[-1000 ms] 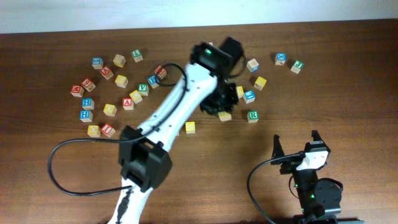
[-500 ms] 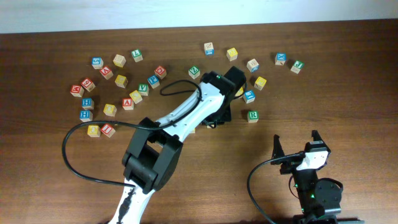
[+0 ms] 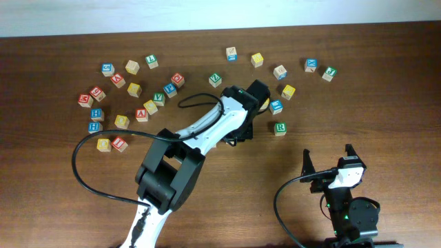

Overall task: Spell out RSS
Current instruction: 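Place the second S block right of the first S block, then lift the left gripper away from the R S S row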

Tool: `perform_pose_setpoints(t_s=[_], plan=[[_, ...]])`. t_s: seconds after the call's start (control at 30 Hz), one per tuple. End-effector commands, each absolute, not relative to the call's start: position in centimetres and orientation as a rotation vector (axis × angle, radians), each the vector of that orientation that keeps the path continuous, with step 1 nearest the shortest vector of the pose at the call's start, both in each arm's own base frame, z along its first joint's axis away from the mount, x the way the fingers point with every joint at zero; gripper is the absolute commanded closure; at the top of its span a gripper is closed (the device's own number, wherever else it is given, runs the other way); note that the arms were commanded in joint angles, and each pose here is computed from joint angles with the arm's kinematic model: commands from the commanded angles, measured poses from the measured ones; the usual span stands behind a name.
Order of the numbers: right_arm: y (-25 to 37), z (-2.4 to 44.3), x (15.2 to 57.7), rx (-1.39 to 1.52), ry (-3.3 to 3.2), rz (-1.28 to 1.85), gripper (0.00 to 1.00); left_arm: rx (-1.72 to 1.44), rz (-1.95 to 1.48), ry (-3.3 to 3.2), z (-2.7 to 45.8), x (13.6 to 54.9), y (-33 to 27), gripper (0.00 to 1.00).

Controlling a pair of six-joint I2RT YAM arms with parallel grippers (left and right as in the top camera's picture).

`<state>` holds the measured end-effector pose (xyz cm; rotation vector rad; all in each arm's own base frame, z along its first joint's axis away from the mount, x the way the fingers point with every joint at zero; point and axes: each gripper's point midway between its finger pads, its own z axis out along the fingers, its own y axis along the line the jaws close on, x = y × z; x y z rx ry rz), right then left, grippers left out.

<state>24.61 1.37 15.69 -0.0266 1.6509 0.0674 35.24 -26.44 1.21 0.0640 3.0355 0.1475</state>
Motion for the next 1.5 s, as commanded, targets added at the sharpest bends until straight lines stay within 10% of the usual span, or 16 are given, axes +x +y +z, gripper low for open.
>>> perform_pose_setpoints(t_s=[0.0, 0.1, 0.23, 0.83, 0.9, 1.47], plan=[[1.1, 15.4, 24.6, -0.009, 1.658, 0.061, 0.02, 0.046, 0.189, 3.045, 0.5, 35.1, -25.6, 0.78], [1.1, 15.4, 24.6, -0.009, 1.658, 0.060, 0.02, 0.046, 0.189, 3.045, 0.5, 35.1, -25.6, 0.77], [1.1, 15.4, 24.6, -0.009, 1.658, 0.061, 0.02, 0.045, 0.186, 3.041, 0.6, 35.2, -25.6, 0.43], [1.1, 15.4, 24.6, -0.009, 1.658, 0.061, 0.02, -0.028, 0.039, 2.916, 15.3, 39.8, -25.4, 0.38], [1.1, 15.4, 24.6, -0.009, 1.658, 0.060, 0.02, -0.104, 0.038, 2.906, 17.5, 40.6, -23.0, 0.01], [1.1, 15.4, 24.6, -0.009, 1.658, 0.061, 0.02, -0.437, 0.140, 2.952, 18.1, 42.4, -12.4, 0.01]])
